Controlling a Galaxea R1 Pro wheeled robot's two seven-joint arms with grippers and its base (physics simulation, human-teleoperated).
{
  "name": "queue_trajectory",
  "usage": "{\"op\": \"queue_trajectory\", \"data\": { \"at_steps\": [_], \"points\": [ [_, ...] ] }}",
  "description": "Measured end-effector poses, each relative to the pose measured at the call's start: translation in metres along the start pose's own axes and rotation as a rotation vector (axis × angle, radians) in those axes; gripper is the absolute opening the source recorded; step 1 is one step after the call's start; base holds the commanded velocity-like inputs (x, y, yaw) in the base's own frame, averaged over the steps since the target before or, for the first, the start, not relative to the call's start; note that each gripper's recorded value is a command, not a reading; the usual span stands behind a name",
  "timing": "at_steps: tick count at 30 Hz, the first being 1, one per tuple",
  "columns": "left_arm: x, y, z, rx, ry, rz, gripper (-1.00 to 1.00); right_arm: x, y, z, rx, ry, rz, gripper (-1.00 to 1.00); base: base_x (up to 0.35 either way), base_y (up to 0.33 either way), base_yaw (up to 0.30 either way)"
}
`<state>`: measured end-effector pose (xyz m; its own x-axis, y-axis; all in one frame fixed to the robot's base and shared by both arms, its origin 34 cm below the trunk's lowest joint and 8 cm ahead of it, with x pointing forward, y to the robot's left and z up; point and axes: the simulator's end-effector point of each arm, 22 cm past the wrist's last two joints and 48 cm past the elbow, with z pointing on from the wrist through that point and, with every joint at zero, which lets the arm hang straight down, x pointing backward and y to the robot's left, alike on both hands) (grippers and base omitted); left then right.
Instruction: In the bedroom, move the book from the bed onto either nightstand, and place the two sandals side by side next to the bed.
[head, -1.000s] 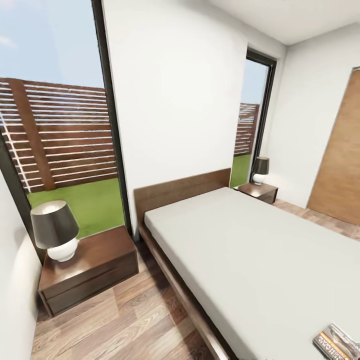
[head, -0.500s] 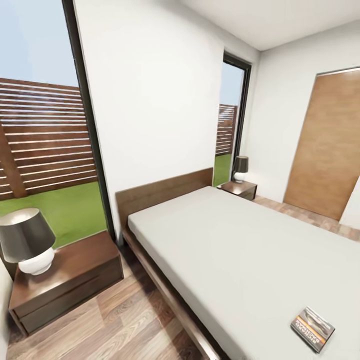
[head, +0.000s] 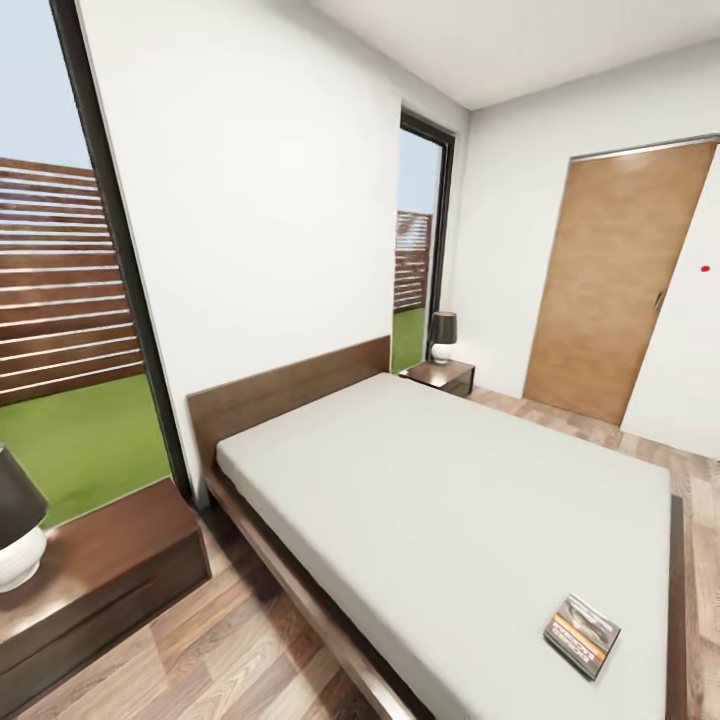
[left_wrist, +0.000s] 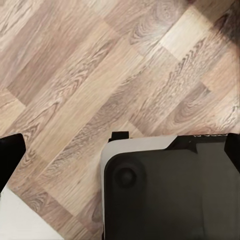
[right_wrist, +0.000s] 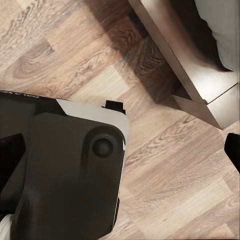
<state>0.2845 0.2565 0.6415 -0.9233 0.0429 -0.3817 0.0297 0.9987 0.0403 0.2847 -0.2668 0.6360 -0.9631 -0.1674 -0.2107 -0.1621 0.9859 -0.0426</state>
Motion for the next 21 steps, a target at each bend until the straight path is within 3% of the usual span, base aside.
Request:
{"op": "queue_trajectory", "data": {
  "at_steps": [21],
  "points": [
    [-0.0033,0.0001,-0.0002,0.0,-0.008,0.0,1.0,-0.0036,0.0005,-0.0007,0.0,-0.009,0.0,1.0,0.005,0.0,-0.253]
  ]
}}
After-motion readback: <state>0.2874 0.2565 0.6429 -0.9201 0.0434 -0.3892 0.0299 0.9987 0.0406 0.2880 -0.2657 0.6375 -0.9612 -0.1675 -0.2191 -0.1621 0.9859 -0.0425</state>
